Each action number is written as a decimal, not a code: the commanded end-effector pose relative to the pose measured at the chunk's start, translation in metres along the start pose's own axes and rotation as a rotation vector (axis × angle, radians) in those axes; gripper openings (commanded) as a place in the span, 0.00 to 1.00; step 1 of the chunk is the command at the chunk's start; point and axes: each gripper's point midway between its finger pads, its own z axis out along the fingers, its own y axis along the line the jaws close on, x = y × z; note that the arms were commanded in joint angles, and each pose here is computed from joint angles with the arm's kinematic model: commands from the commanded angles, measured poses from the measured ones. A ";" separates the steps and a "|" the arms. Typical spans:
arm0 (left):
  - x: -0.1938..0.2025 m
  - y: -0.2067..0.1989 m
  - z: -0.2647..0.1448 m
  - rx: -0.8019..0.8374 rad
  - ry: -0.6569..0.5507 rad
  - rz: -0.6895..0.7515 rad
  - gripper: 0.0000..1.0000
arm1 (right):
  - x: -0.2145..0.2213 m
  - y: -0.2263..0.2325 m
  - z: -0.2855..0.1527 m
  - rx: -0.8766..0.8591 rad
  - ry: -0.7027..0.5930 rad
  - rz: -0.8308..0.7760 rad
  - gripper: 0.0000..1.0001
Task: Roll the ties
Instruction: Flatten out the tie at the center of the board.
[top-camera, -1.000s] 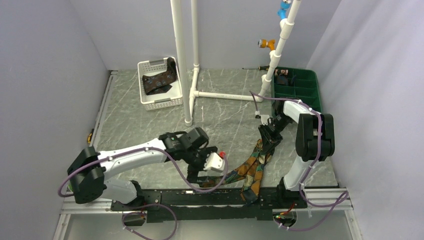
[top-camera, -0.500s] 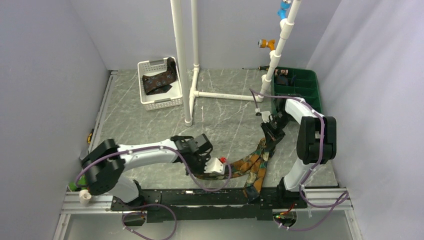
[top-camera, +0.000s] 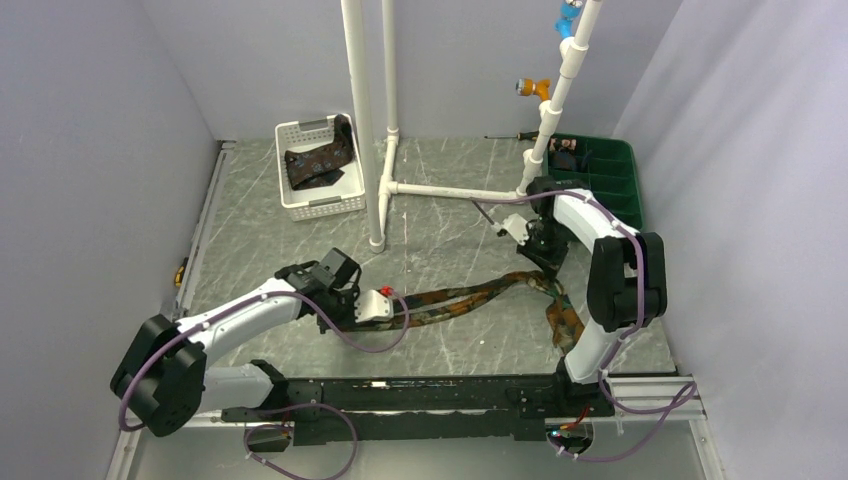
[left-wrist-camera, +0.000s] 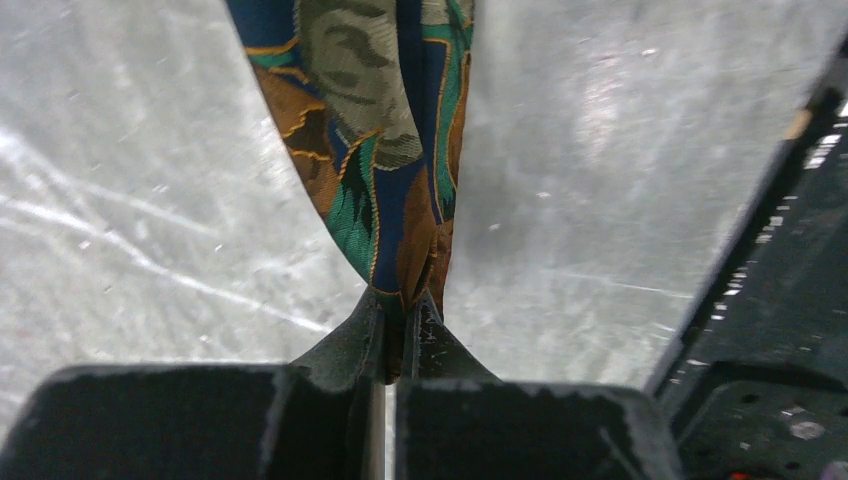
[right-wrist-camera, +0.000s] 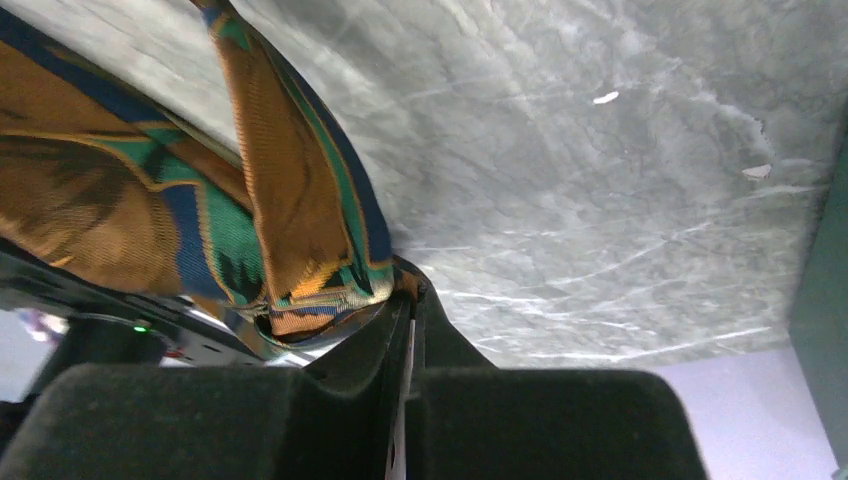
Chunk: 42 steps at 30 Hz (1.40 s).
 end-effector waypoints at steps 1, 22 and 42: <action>0.022 0.015 -0.012 -0.091 0.038 0.027 0.00 | 0.021 -0.042 -0.024 0.199 0.057 0.000 0.16; 0.015 0.000 -0.050 -0.266 -0.201 0.349 0.69 | 0.029 0.068 0.035 -0.190 -0.081 0.286 0.61; 0.012 0.059 -0.035 0.067 -0.205 -0.406 0.60 | 0.075 0.064 0.061 -0.056 0.046 0.167 0.17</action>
